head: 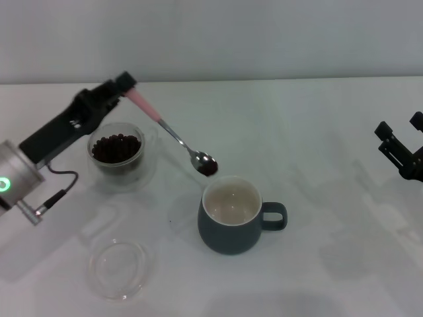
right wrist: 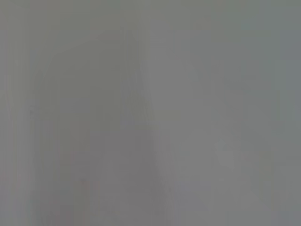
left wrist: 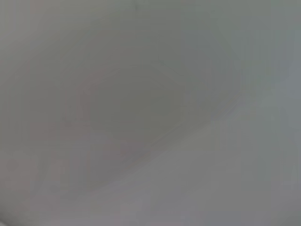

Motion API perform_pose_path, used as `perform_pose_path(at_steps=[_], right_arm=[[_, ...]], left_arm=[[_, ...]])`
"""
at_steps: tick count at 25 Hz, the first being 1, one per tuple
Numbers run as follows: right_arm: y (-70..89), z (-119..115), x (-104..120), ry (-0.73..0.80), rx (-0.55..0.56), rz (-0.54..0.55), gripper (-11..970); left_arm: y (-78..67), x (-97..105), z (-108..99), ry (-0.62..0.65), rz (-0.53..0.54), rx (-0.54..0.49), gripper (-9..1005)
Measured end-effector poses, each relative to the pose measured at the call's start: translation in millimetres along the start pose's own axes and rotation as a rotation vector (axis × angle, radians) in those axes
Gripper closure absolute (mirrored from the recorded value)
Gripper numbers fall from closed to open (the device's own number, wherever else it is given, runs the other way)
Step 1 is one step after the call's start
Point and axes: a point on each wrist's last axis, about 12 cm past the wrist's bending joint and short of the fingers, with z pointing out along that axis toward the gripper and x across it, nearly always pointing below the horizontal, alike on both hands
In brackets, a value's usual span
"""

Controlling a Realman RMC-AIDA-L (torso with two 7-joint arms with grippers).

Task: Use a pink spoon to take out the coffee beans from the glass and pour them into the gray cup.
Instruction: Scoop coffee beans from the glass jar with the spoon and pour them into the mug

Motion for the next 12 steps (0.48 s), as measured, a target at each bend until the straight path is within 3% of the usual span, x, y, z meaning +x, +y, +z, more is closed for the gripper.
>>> perform_pose_path(at_steps=[12], right_arm=[[1.7,-3.0,2.7,0.009,0.005,0.013,150]], left_arm=[[-15.8,-5.4,45.6,0.264,0.256,0.025,867]])
